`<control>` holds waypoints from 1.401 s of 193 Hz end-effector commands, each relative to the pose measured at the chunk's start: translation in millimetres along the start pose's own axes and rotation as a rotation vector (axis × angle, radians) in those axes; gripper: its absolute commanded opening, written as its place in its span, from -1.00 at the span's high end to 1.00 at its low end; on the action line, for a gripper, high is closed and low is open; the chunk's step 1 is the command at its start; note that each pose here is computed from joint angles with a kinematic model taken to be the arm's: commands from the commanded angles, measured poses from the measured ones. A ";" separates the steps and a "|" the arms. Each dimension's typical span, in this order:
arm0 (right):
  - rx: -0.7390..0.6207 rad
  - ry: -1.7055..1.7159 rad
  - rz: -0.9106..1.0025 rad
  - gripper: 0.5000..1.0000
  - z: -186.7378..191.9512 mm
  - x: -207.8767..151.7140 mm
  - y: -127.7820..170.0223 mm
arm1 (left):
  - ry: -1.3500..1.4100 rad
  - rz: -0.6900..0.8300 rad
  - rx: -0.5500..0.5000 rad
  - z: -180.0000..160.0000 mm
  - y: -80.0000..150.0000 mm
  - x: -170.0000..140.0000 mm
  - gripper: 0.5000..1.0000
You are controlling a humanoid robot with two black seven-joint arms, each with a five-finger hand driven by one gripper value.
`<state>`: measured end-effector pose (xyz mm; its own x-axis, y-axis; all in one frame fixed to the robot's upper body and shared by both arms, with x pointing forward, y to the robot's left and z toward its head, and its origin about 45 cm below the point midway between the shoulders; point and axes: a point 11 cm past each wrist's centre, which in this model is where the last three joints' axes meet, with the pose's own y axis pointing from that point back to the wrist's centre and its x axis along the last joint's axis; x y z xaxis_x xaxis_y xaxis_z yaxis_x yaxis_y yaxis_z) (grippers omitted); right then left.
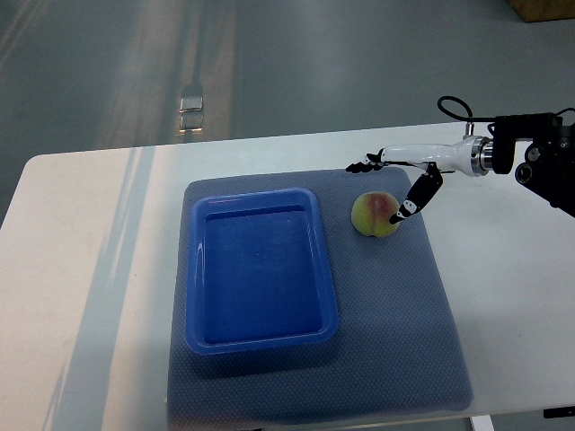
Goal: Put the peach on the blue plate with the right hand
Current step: 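Reach the right hand over the peach and open its fingers, then close the right hand fingers around the peach and lift it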
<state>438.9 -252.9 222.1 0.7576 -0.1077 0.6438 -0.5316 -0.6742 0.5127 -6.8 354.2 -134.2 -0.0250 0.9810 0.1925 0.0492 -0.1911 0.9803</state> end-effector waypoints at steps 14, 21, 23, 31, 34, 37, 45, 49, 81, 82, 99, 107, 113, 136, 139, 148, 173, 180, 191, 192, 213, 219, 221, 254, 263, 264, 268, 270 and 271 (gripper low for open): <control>-0.017 0.034 -0.011 -0.75 2.8 -7.5 -5.5 | -0.002 -0.001 -0.002 0.9 0.1 -0.5 -1.00; -0.031 0.048 -0.020 -0.75 5.8 -12.6 -7.0 | -0.002 -0.001 0.000 0.0 0.0 -0.5 -1.00; -0.031 0.052 -0.021 -0.75 5.5 -12.9 -7.8 | -0.001 -0.001 0.000 0.0 0.0 -0.5 -1.00; -0.038 0.061 -0.019 -0.75 7.7 -14.6 -7.9 | -0.001 0.000 0.000 0.0 0.0 0.0 -1.00; -0.038 0.061 -0.019 -0.75 7.7 -14.6 -7.9 | 0.000 0.000 0.000 0.0 0.0 0.0 -1.00; -0.038 0.061 -0.019 -0.75 7.7 -14.6 -7.9 | 0.000 0.000 0.000 0.0 0.0 0.0 -1.00; -0.064 0.077 -0.011 -0.74 15.2 -15.6 -6.4 | -0.001 -0.001 0.000 0.0 0.0 -0.5 -1.00; -0.074 0.084 -0.008 -0.74 18.3 -16.0 -5.6 | 0.000 0.000 0.000 0.0 0.0 0.0 -1.00; -0.082 0.117 -0.012 -0.73 17.9 -19.4 -12.4 | 0.001 0.000 0.000 0.0 0.0 0.0 -1.00; -0.080 0.117 -0.013 -0.73 17.4 -19.7 -13.0 | 0.001 0.000 0.000 0.0 0.0 0.0 -1.00; -0.089 0.127 -0.016 -0.73 19.1 -21.4 -15.1 | 0.000 0.000 0.000 0.0 0.0 0.0 -1.00; -0.089 0.127 -0.014 -0.73 18.9 -21.4 -15.9 | 0.000 0.000 0.000 0.0 0.0 0.0 -1.00; -0.097 0.132 -0.018 -0.72 20.5 -23.0 -18.5 | 0.001 0.000 0.000 0.0 0.0 0.0 -1.00; -0.097 0.136 -0.022 -0.70 19.9 -25.4 -21.7 | 0.001 0.000 0.000 0.0 0.0 0.0 -1.00; -0.097 0.136 -0.022 -0.70 19.9 -25.4 -21.7 | 0.001 0.000 0.000 0.0 0.0 0.0 -1.00; -0.098 0.141 -0.029 -0.65 19.9 -27.1 -23.1 | 0.001 0.000 0.000 0.0 0.0 0.0 -1.00; -0.110 0.161 -0.049 -0.55 22.6 -31.2 -23.4 | 0.001 0.000 -0.002 0.9 0.1 0.0 -1.00; -0.111 0.162 -0.049 -0.47 22.7 -31.4 -23.4 | 0.001 0.001 -0.002 0.9 0.1 0.2 -1.00; -0.111 0.162 -0.049 -0.45 22.7 -31.4 -23.4 | 0.001 0.000 -0.002 0.9 0.1 0.0 -1.00; -0.111 0.162 -0.049 -0.45 22.7 -31.4 -23.4 | 0.001 0.000 -0.002 0.9 0.1 0.0 -1.00; -0.118 0.163 -0.044 0.03 23.5 -30.3 -24.6 | -0.001 0.000 -0.001 0.9 0.1 0.0 -1.00; -0.119 0.166 -0.040 0.12 23.6 -29.1 -24.4 | -0.001 0.000 -0.001 0.9 0.1 0.0 -1.00; -0.118 0.166 -0.038 0.15 23.5 -29.0 -24.4 | 0.000 0.002 -0.001 0.9 0.1 0.2 -1.00; -0.108 0.188 -0.011 0.31 14.7 -12.9 -24.6 | -0.001 0.000 -0.001 0.9 0.1 0.0 -1.00; -0.106 0.192 -0.006 0.31 13.3 -9.4 -23.9 | 0.001 0.000 -0.002 0.9 0.1 0.0 -1.00; -0.106 0.192 -0.006 0.31 13.3 -9.4 -23.9 | 0.001 0.000 -0.002 0.9 0.1 0.0 -1.00; -0.094 0.204 0.011 0.32 5.4 1.2 -25.1 | -0.001 0.000 -0.001 0.9 0.1 0.0 -1.00; -0.091 0.205 0.013 0.32 3.6 3.0 -25.6 | -0.001 0.000 -0.001 0.9 0.1 0.0 -1.00; -0.085 0.208 0.015 0.32 1.2 4.6 -26.6 | -0.001 0.000 -0.001 0.9 0.1 0.0 -1.00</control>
<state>447.3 -246.6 191.9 0.6864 0.0467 0.7257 -0.5675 -0.5896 0.5747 -5.8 354.3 -134.2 -0.0249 0.9809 0.1929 0.0476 -0.1916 0.9803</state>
